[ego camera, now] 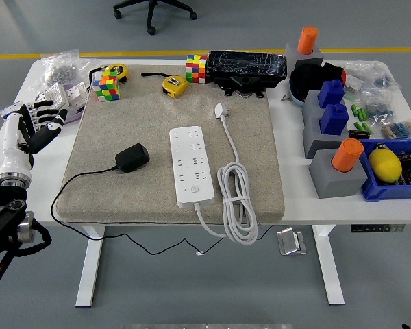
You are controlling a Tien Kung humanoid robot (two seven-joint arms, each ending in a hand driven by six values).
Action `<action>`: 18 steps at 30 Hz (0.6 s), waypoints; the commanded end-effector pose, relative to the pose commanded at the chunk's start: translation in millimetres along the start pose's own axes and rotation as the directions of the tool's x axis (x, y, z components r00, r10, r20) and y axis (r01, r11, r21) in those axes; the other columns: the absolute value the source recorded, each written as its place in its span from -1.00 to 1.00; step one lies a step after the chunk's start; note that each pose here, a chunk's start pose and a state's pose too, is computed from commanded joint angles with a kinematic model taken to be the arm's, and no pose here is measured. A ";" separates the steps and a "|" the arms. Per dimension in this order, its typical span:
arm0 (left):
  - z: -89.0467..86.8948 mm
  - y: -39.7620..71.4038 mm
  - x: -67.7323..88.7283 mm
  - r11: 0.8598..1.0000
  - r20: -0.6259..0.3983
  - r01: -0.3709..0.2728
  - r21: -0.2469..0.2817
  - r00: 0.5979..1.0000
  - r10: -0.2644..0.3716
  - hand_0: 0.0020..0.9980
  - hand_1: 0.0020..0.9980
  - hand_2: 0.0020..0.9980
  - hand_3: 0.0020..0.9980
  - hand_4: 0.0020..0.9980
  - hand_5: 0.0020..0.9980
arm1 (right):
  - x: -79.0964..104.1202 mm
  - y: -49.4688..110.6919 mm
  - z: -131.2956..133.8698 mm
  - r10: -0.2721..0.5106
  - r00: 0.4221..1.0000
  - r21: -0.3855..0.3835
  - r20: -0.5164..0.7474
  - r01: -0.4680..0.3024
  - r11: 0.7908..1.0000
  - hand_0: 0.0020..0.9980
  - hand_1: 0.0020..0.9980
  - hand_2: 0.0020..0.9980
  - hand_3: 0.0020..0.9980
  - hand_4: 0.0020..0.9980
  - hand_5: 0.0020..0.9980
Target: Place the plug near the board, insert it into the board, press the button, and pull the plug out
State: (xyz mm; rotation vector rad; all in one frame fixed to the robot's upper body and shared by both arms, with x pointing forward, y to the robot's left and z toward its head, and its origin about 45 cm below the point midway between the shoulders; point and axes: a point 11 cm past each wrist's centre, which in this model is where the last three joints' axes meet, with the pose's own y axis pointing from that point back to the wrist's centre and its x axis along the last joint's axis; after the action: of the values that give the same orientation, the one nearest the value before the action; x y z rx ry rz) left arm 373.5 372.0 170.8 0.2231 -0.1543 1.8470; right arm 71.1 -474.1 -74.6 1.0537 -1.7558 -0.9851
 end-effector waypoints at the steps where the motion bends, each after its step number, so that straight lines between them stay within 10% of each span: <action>1: 0.7 0.1 0.6 1.000 -0.002 -0.001 -0.001 1.000 0.001 0.00 0.10 0.13 0.20 0.58 -0.43 | -1.0 -0.1 0.5 -0.002 1.000 -0.001 0.001 0.002 1.000 0.20 0.32 0.27 0.13 0.95 0.18; 18: 2.1 2.7 1.6 1.000 -0.011 0.005 0.000 1.000 -0.005 -0.01 0.08 0.13 0.21 0.58 -0.42 | -0.6 0.1 3.9 0.002 1.000 -0.004 0.014 -0.002 1.000 0.21 0.32 0.27 0.13 0.95 0.18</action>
State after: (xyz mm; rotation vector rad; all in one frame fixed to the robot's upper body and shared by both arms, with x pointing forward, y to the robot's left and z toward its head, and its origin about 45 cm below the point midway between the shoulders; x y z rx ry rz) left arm 370.6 372.3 173.3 0.2125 -0.1461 1.8434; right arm 67.6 -472.8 -75.9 1.0441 -1.7648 -0.9966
